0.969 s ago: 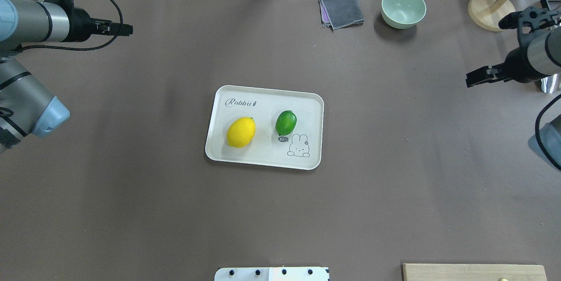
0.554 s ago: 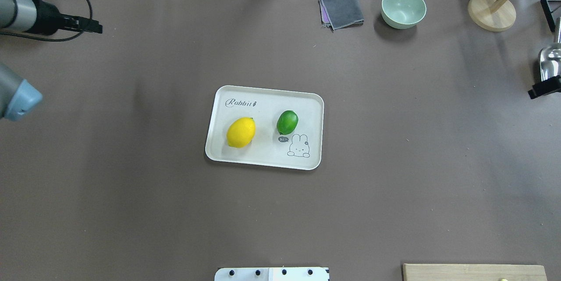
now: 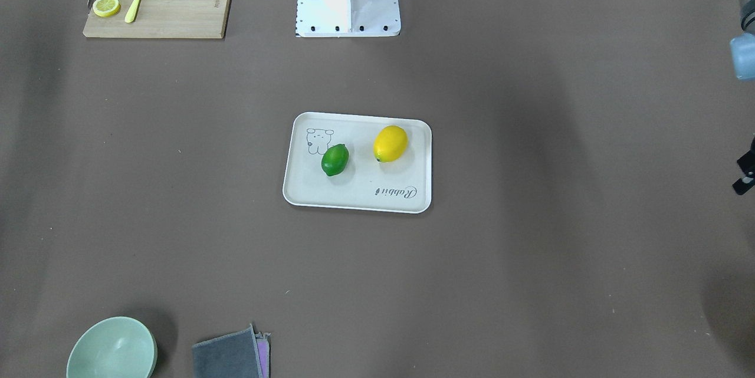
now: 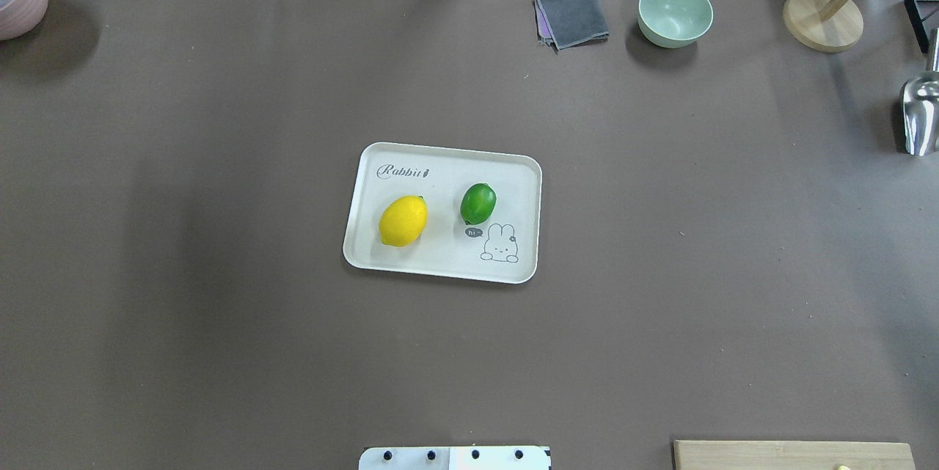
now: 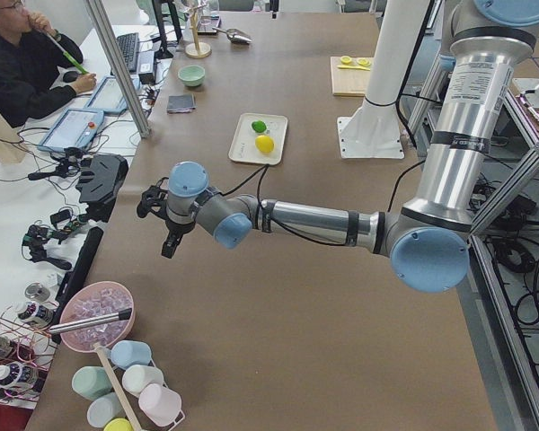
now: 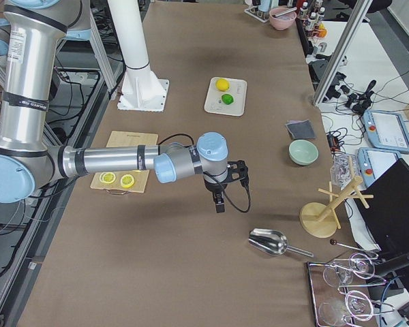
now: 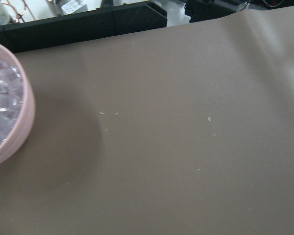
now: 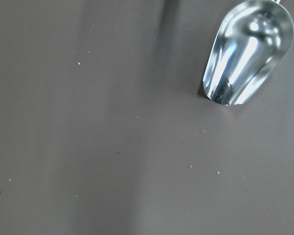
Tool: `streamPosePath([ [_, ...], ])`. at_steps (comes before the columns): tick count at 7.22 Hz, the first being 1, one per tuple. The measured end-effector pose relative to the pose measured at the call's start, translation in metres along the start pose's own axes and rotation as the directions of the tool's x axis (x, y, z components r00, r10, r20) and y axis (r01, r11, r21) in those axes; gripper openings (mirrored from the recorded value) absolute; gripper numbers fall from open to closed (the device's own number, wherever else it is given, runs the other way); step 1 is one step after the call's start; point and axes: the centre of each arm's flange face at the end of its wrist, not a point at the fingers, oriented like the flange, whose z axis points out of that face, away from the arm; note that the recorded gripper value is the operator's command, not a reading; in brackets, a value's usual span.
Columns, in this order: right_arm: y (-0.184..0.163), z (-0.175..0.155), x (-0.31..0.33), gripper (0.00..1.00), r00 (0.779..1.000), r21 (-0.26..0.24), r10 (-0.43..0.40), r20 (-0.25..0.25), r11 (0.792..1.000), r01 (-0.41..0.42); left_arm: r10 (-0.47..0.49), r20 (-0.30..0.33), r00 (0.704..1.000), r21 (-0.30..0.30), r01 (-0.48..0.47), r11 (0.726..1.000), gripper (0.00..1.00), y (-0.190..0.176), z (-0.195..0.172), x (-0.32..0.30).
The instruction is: Place all lemons on tray
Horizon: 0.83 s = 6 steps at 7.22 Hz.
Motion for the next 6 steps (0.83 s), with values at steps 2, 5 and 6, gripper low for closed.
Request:
streamPosePath([
  [2,0.005,-0.008,0.013,1.0,0.999,-0.025,0.05,0.006,0.998,-0.05,-0.05,0.048,0.998,-0.066,0.053,0.996,0.98,0.051,-0.038,-0.031],
  [5,-0.019,-0.027,0.02,1.0,0.995,-0.091,0.103,0.016,0.991,-0.101,-0.121,0.087,0.989,-0.161,0.134,0.978,0.98,0.082,-0.062,-0.047],
  [6,-0.037,-0.031,0.018,1.0,0.993,-0.11,0.117,0.009,0.987,-0.115,-0.133,0.092,0.987,-0.175,0.148,0.973,0.98,0.086,-0.061,-0.05],
])
